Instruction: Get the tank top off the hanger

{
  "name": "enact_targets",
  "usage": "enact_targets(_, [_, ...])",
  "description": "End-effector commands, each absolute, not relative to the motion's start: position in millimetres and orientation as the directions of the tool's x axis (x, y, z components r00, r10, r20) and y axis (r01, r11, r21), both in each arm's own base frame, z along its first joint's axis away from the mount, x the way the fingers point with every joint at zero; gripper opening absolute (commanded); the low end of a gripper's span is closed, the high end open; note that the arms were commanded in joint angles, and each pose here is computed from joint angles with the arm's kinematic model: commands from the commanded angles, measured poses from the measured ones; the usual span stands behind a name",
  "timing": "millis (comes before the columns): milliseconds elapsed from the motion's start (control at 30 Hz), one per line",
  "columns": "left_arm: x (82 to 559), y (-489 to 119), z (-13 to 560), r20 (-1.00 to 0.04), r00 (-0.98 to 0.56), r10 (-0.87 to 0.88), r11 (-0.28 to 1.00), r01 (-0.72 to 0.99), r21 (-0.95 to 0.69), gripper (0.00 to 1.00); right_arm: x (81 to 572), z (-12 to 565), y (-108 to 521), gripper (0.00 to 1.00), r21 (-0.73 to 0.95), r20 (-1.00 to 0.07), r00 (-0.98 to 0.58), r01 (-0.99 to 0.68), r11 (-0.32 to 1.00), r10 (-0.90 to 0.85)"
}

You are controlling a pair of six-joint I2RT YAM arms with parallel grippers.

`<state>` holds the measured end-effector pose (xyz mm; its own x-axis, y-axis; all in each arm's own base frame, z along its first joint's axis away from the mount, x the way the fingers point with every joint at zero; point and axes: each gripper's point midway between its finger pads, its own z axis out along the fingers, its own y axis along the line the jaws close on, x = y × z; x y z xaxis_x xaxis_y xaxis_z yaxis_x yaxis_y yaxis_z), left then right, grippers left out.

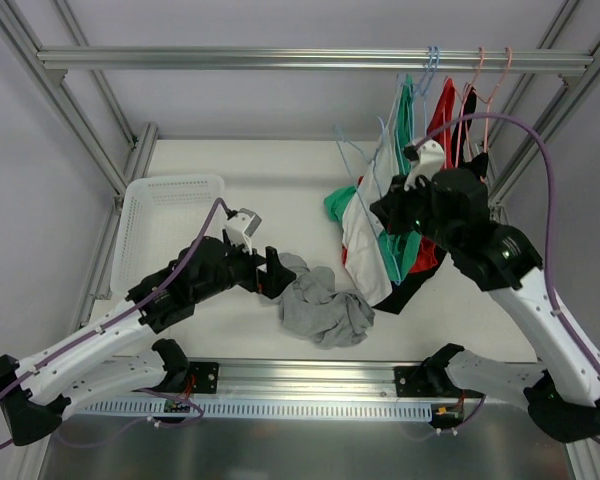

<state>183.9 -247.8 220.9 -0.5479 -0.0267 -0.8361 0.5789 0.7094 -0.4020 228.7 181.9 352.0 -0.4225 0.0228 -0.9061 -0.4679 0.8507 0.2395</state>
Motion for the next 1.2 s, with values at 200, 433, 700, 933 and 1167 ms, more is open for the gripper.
enact_targets(200, [173, -221, 202, -0.821, -0.571, 0.016, 0.768, 0.533, -0.356, 0.99, 311, 443, 213, 0.0, 0.131, -0.962, -0.274, -0.408, 0.904, 0.016])
enact_targets(433, [173, -214, 182, -0.805, -0.592, 0.044, 0.795, 0.509, -0.331, 0.99, 358, 448, 240, 0.0, 0.116, -0.961, -0.277, -0.405, 0.907, -0.001])
enact_targets(700, [173, -220, 176, -0.778, -0.627, 0.044, 0.803, 0.486, -0.346, 0.99, 396, 416, 255, 0.0, 0.221, -0.914, -0.401, -0.383, 0.897, 0.055])
enact_targets(933, [175, -235, 167, -0.751, -0.655, 0.083, 0.822, 0.471, -0.32, 0.99, 380, 393, 257, 0.03, 0.251, -0.883, -0.467, -0.39, 0.886, 0.044])
enact_targets(1167, [181, -270, 126, -0.669, -0.712, 0.214, 0.859, 0.463, -0.217, 0.99, 325, 405, 240, 1.0, 0.28, -0.886, -0.463, -0.475, 0.834, 0.034])
